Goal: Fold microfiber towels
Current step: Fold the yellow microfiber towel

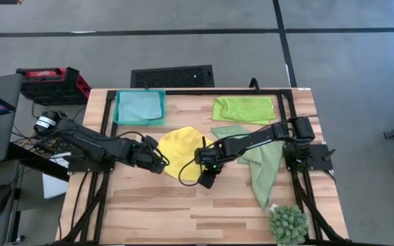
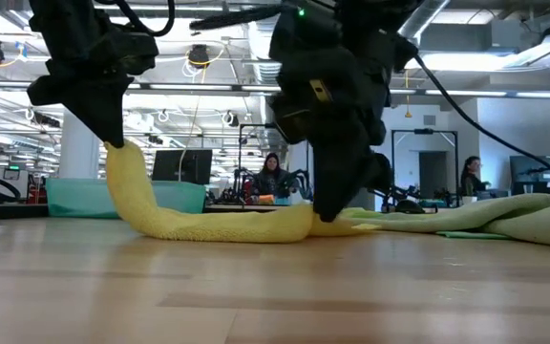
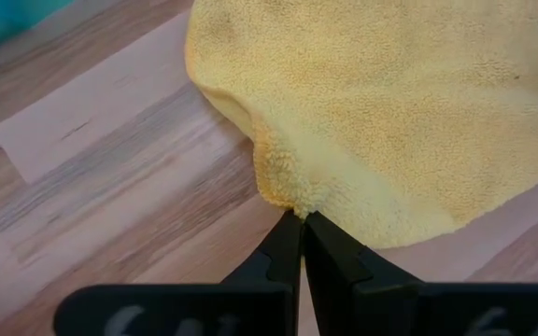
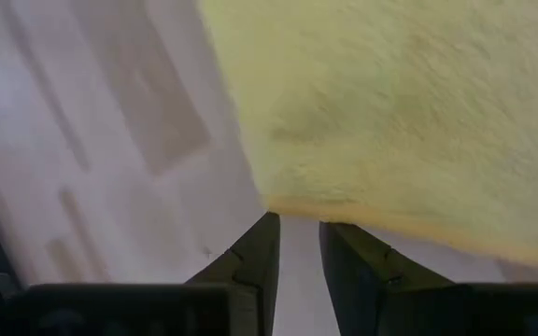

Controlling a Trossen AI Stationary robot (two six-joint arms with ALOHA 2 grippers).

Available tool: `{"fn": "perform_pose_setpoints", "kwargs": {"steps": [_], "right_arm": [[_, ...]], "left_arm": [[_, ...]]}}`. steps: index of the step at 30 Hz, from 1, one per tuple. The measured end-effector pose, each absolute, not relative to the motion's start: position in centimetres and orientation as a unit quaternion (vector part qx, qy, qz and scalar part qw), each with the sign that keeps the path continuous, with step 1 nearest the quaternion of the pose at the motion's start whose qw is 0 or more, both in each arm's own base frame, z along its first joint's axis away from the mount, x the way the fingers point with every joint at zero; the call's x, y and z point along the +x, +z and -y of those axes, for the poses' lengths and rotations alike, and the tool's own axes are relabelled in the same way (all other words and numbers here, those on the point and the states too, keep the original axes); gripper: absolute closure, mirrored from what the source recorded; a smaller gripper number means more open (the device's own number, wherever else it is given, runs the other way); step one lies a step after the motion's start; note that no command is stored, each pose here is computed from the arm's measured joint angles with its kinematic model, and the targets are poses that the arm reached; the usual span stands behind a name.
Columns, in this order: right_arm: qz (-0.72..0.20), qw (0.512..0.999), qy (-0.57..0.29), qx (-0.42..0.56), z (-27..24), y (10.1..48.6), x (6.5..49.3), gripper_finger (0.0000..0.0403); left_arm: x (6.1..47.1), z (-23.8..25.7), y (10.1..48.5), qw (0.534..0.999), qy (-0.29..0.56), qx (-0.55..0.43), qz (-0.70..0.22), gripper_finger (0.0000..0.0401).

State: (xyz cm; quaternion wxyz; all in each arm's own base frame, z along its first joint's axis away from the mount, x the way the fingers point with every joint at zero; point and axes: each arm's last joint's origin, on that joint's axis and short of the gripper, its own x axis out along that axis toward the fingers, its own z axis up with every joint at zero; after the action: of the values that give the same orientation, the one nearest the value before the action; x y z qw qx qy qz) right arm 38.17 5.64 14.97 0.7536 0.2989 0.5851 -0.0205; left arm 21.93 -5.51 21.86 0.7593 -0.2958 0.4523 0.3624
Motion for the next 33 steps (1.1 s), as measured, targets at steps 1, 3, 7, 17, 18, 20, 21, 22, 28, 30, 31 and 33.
{"fn": "perform_pose_setpoints", "kwargs": {"steps": [1, 3, 7, 17, 18, 20, 21, 22, 28, 30, 31, 33], "right_arm": [[-0.591, 0.749, -0.030, 0.297, -5.4, 14.9, 38.0, 0.0301], [-0.603, 0.739, -0.046, 0.298, -4.9, 15.5, 37.4, 0.0301], [-0.606, 0.732, -0.063, 0.304, -3.6, 17.0, 36.6, 0.0301], [-0.573, 0.762, -0.049, 0.298, -3.0, 20.2, 35.8, 0.0301], [-0.571, 0.764, -0.050, 0.296, -2.9, 20.4, 35.7, 0.0301], [-0.567, 0.768, -0.051, 0.293, -2.9, 20.8, 35.5, 0.0301], [-0.569, 0.768, -0.050, 0.289, -2.7, 21.0, 35.4, 0.0301], [-0.568, 0.769, -0.049, 0.287, -2.7, 21.1, 35.3, 0.0301], [-0.558, 0.784, -0.069, 0.264, -1.2, 21.9, 34.9, 0.0301], [-0.558, 0.786, -0.075, 0.256, -0.3, 22.0, 34.7, 0.0301], [-0.547, 0.795, -0.072, 0.252, 0.1, 22.2, 34.9, 0.0301], [-0.537, 0.806, -0.073, 0.237, 1.0, 22.3, 35.1, 0.0301]], "left_arm": [[21.9, 5.5, 21.9, 0.759, 0.362, -0.297, -0.453, 0.0401], [21.9, 5.6, 21.8, 0.756, 0.358, -0.301, -0.458, 0.0401], [21.8, 5.7, 21.7, 0.741, 0.341, -0.315, -0.485, 0.0401], [21.9, 5.9, 21.2, 0.726, 0.338, -0.316, -0.509, 0.0398], [21.9, 5.9, 21.2, 0.725, 0.337, -0.317, -0.510, 0.0393], [21.9, 5.9, 21.3, 0.721, 0.333, -0.328, -0.512, 0.0378], [21.9, 5.9, 21.2, 0.718, 0.336, -0.331, -0.512, 0.0369], [21.9, 5.8, 21.2, 0.715, 0.337, -0.336, -0.512, 0.0358], [21.9, 5.6, 21.2, 0.698, 0.327, -0.358, -0.527, 0.0283], [21.9, 5.5, 21.4, 0.685, 0.322, -0.380, -0.531, 0.0264], [21.8, 5.5, 21.5, 0.678, 0.322, -0.394, -0.530, 0.0257], [21.7, 5.3, 22.0, 0.675, 0.325, -0.412, -0.519, 0.0246]]}}
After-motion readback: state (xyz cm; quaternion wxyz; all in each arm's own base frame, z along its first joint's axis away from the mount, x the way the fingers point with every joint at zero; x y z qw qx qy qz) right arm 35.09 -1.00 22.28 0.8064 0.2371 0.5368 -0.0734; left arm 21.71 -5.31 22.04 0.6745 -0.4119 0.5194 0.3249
